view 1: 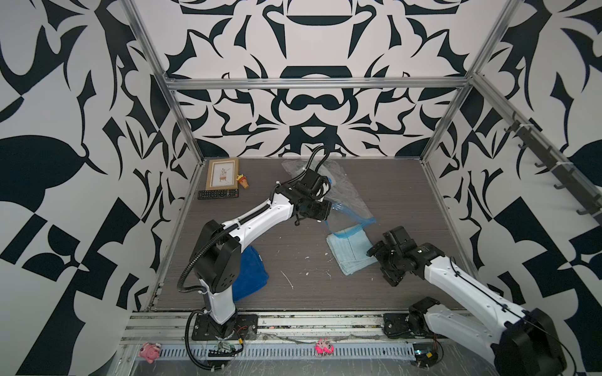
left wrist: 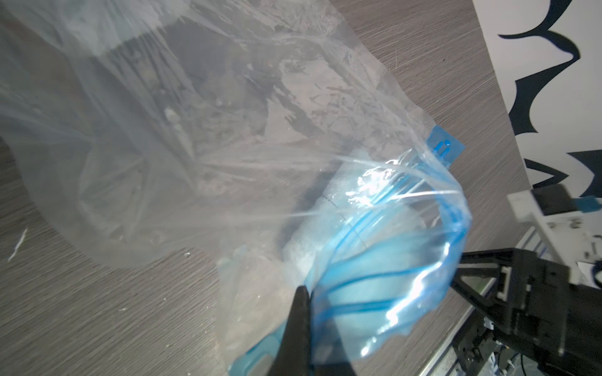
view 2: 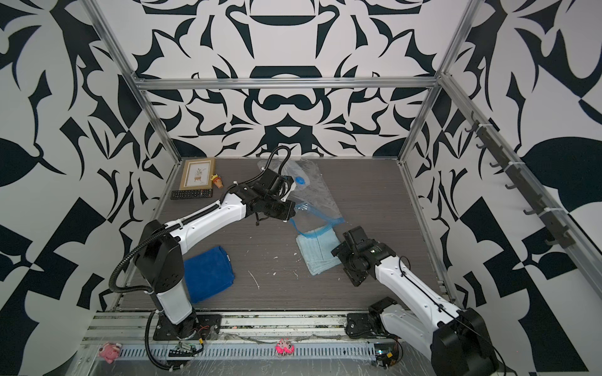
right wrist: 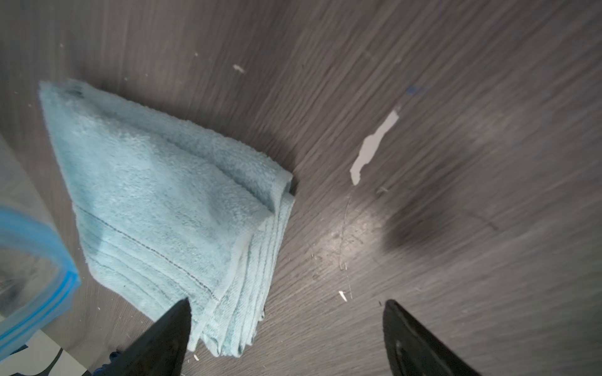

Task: Place the folded towel into the vacuum bag
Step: Pick up the towel from the center of the board.

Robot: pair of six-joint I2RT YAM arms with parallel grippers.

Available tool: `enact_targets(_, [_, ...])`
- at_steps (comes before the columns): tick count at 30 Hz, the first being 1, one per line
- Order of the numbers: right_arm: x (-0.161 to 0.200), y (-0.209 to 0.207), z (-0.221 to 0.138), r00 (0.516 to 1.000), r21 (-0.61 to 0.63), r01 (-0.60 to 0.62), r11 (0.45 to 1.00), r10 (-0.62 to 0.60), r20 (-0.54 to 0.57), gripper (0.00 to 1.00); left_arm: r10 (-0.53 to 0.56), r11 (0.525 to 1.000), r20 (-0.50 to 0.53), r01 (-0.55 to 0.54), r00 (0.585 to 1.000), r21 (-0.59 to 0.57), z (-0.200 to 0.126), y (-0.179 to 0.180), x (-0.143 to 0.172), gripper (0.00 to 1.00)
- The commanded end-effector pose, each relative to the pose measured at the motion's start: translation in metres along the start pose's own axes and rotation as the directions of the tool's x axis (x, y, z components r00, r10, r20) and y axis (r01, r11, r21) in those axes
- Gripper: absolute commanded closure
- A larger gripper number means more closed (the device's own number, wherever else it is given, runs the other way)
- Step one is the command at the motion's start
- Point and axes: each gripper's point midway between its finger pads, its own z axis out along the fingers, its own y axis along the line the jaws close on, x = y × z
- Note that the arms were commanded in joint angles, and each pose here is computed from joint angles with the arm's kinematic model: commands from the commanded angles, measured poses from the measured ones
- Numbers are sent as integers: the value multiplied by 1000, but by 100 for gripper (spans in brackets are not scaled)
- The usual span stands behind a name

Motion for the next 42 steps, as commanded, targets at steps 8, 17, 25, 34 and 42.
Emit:
enact_targets(8, [8, 24, 14, 977, -71, -211, 975, 209, -43, 8, -49, 998, 66, 46, 997, 36, 12, -3, -32, 100])
enact_targets(17, [14, 32, 33, 965, -61, -263, 963, 261, -39, 11, -60, 997, 60, 58, 996, 46, 15, -1, -30, 100])
enact_targets(25, [6, 18, 51, 972, 21, -232, 972, 232, 26, 25, -66, 997, 65, 63, 996, 49, 12, -2, -29, 100])
enact_targets(34, [-8, 4, 56, 972, 47, -207, 977, 201, 118, 52, -70, 997, 65, 67, 995, 42, 11, 1, -27, 100])
enact_targets(42, [-13, 8, 68, 985, 50, -121, 991, 114, 129, 69, -71, 997, 62, 69, 996, 27, 10, 4, -25, 100])
